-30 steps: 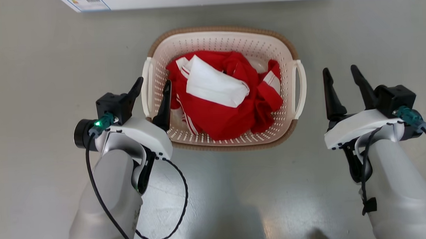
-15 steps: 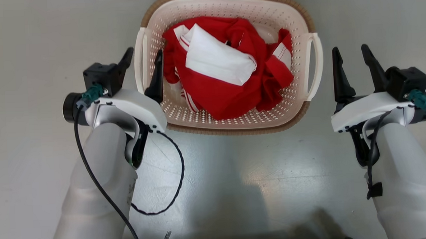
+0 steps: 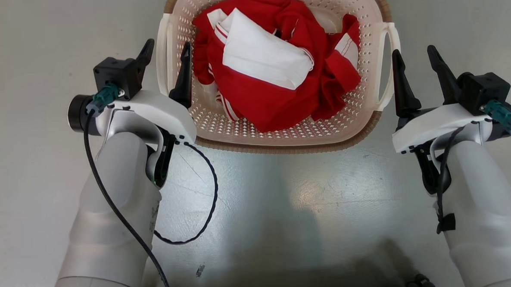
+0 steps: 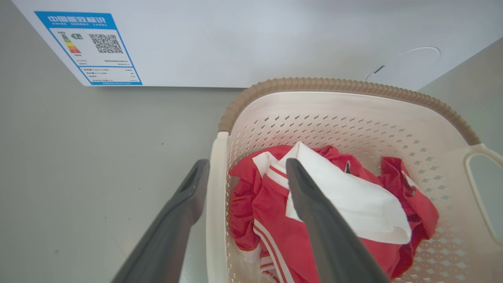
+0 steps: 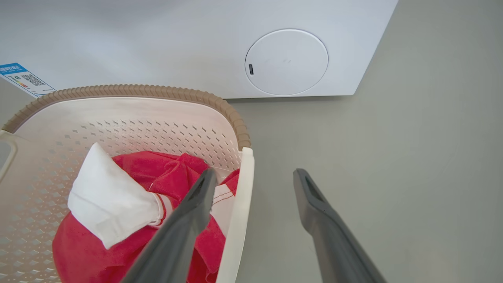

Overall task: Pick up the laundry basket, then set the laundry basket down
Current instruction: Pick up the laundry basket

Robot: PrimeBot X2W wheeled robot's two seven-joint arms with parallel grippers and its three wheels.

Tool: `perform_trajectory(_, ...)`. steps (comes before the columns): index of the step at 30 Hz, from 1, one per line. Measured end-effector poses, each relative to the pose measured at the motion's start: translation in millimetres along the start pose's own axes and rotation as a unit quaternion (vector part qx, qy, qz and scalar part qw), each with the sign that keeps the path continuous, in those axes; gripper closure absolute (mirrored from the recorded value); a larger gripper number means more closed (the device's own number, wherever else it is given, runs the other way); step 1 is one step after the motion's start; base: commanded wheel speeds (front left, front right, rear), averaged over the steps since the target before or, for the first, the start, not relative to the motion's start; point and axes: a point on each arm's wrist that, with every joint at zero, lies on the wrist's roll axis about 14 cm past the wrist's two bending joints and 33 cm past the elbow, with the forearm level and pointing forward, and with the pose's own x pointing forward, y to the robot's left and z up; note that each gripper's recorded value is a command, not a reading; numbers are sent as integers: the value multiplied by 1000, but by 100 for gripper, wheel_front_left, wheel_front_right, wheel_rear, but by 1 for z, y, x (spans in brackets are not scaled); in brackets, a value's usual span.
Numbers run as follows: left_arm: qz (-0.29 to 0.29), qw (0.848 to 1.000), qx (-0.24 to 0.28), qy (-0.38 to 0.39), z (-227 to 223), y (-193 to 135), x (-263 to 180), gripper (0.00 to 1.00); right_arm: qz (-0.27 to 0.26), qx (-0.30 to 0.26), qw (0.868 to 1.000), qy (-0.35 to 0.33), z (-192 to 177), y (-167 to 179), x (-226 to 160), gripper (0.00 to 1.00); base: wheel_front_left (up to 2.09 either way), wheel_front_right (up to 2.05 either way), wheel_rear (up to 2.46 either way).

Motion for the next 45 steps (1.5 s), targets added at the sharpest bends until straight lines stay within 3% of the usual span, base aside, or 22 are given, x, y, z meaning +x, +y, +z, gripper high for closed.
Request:
perform_trajectory(15, -10, 999, 16, 42, -24, -1, 10, 0, 10, 18, 999, 51, -30, 9, 13, 0, 0, 0, 0)
perform_trajectory(45, -32, 986, 82, 139, -46, -8, 22, 0, 28, 41, 992, 114, -43, 26, 25, 0, 0, 0, 0)
